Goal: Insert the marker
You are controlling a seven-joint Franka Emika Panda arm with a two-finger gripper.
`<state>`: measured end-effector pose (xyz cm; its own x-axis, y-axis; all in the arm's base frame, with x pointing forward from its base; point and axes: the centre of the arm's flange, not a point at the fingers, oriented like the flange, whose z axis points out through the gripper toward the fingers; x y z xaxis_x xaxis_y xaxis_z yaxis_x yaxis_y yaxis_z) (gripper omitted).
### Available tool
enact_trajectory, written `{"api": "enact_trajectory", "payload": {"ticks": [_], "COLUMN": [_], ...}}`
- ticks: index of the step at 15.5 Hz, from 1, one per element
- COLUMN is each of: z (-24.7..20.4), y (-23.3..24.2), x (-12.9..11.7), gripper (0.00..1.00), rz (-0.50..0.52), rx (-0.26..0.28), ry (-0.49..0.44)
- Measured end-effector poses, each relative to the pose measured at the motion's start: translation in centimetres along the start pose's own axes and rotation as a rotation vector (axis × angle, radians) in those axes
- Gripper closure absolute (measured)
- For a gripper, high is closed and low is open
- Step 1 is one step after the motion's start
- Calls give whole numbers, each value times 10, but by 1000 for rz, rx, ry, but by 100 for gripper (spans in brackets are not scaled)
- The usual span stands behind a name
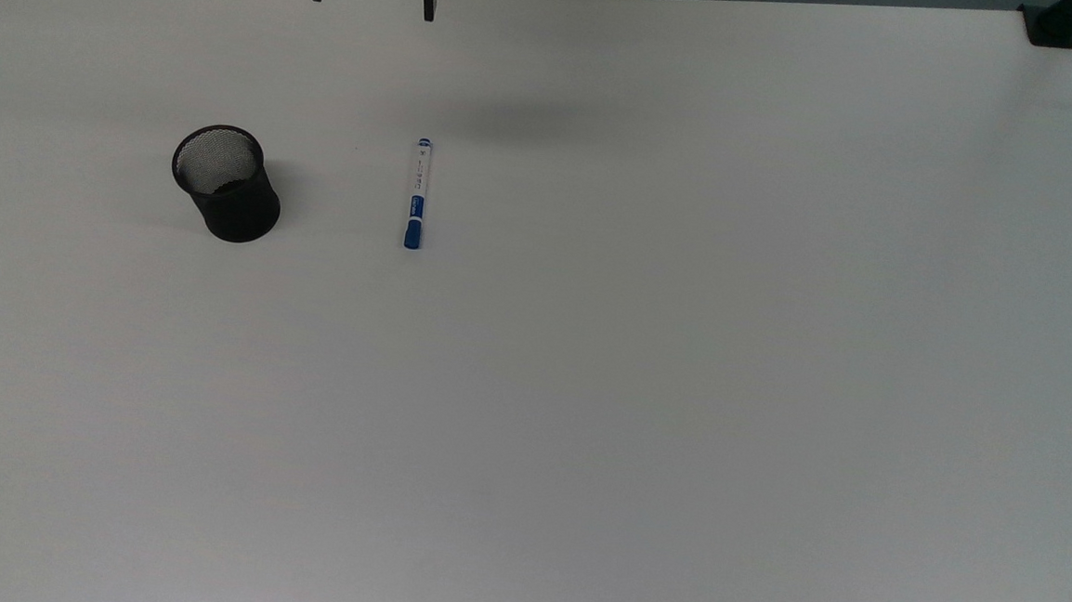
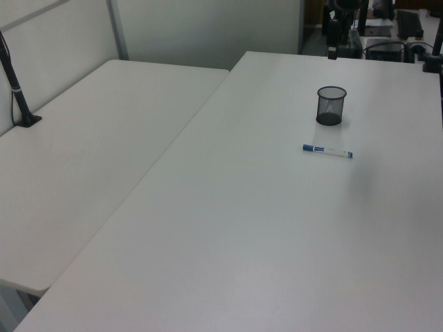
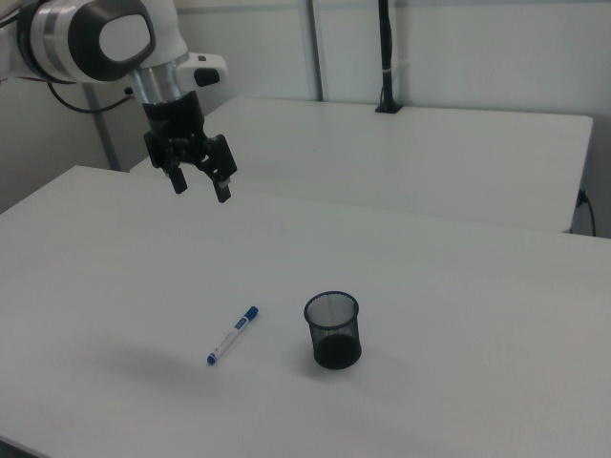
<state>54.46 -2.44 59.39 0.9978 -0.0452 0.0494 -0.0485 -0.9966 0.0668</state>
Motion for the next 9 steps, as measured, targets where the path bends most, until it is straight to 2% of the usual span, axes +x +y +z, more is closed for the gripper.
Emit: {"api": "enact_trajectory", "payload": {"ticks": [7,9], "z": [0,1], "y": [1,6], "x": [0,0], "gripper": [0,0], "rz": [-13,-44], "rx": [0,0], "ry": [0,-2]}}
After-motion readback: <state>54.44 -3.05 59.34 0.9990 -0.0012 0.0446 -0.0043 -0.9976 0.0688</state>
